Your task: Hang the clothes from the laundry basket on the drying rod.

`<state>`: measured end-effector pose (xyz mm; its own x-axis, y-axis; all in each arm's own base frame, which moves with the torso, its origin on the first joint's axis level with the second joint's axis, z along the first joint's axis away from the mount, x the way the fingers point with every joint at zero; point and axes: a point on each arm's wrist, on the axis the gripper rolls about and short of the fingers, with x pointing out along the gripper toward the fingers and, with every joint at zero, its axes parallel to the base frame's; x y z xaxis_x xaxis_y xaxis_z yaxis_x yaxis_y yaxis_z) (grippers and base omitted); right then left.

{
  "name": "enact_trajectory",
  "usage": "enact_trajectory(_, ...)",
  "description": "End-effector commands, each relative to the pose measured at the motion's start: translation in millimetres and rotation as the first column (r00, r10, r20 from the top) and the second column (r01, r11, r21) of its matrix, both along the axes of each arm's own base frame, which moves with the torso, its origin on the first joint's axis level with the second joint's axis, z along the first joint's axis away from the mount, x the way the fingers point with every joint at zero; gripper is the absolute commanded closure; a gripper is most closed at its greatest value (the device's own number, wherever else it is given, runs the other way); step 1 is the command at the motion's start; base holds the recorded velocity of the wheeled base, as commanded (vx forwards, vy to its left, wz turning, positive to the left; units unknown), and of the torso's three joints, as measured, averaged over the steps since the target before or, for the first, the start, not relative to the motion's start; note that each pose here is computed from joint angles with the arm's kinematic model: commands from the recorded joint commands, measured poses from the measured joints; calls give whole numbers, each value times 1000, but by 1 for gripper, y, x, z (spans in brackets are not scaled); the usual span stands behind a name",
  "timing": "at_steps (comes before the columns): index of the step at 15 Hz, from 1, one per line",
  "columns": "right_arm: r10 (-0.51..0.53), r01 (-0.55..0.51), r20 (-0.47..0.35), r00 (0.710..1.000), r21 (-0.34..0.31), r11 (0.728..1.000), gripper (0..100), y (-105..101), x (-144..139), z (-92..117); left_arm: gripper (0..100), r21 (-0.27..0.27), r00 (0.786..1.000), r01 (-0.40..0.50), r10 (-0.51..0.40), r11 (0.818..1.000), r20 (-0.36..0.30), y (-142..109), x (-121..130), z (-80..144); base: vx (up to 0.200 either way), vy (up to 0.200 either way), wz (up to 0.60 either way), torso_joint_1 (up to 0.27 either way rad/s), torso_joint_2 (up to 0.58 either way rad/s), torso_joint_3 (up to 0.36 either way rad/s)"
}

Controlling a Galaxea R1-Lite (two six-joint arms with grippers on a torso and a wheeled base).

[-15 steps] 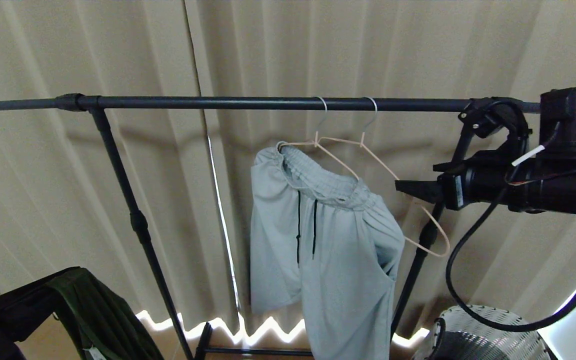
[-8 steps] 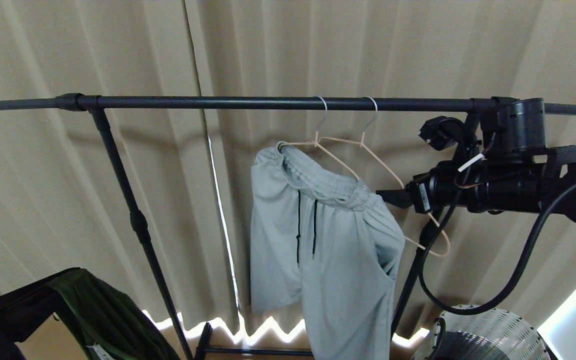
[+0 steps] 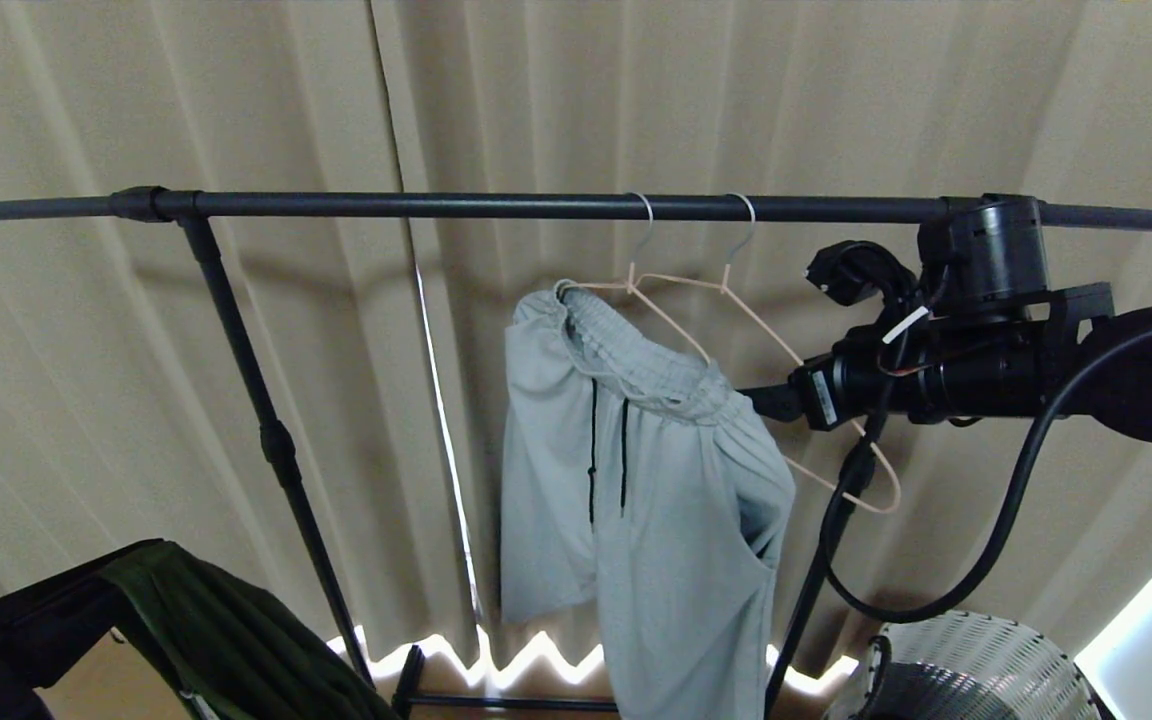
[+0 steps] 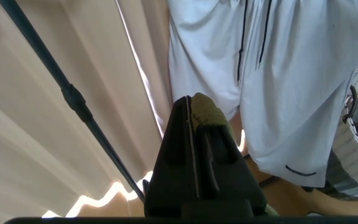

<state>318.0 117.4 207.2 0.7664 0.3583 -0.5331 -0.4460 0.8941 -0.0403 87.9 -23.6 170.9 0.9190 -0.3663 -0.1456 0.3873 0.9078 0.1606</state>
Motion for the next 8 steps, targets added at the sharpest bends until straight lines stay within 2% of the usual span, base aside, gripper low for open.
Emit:
enact_trajectory(1,1,-1,-3,1000,-1,1000,0,0,-1,-1,100,0,1000,0,0,1000,-2,0,0,0,0,0,0,0,0,0)
enact_trajectory(3,1,-1,0,1000,0,1000,0,0,-1,0,100,0,1000,0,0,1000,-2,0,0,0,0,0,0,0,0,0)
enact_trajectory(4,1,-1,0,1000,0,1000,100,0,-2,0,100,0,1000,0,0,1000,-2,0,0,0,0,0,0,0,0,0)
enact_trajectory(8,1,-1,5,1000,2,1000,100,-1,-3,2,100,0,1000,0,0,1000,-1,0,0,0,0,0,0,0,0,0)
